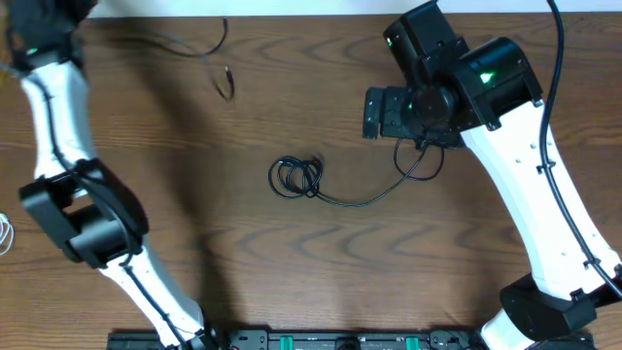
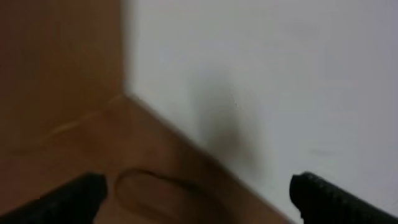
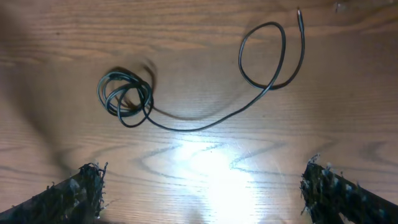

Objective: Untangle cables

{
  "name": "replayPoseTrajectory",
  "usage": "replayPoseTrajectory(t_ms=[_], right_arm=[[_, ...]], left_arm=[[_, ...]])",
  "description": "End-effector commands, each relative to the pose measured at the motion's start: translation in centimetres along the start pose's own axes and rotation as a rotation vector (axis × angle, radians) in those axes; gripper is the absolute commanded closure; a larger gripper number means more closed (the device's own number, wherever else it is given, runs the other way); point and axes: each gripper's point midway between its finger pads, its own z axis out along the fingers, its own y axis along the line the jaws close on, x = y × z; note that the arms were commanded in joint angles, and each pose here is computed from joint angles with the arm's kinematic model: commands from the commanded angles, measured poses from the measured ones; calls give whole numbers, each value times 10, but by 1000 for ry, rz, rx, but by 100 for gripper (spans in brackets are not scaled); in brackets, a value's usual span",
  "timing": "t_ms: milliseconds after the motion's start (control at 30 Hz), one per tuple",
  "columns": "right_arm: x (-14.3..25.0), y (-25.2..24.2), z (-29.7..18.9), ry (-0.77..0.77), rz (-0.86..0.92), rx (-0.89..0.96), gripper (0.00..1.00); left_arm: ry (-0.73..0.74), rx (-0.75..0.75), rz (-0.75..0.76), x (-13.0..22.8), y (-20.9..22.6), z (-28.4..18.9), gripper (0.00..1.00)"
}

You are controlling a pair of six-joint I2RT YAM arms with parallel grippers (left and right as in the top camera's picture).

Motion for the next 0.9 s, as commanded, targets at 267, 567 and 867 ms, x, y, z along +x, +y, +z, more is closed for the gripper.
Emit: replayPoseTrajectory(t_ms=[267,567,867], right_arm=[[5,8,2,13,-46,-19,1],[14,23,1,16,-91,-36,1],[23,34,0,21,-128,-48,1]], left_arm=[[165,-180,14,17,58,-26,1],[603,12,7,133,2,-54,9],[838,-73,-18,201,-31,-90,9]])
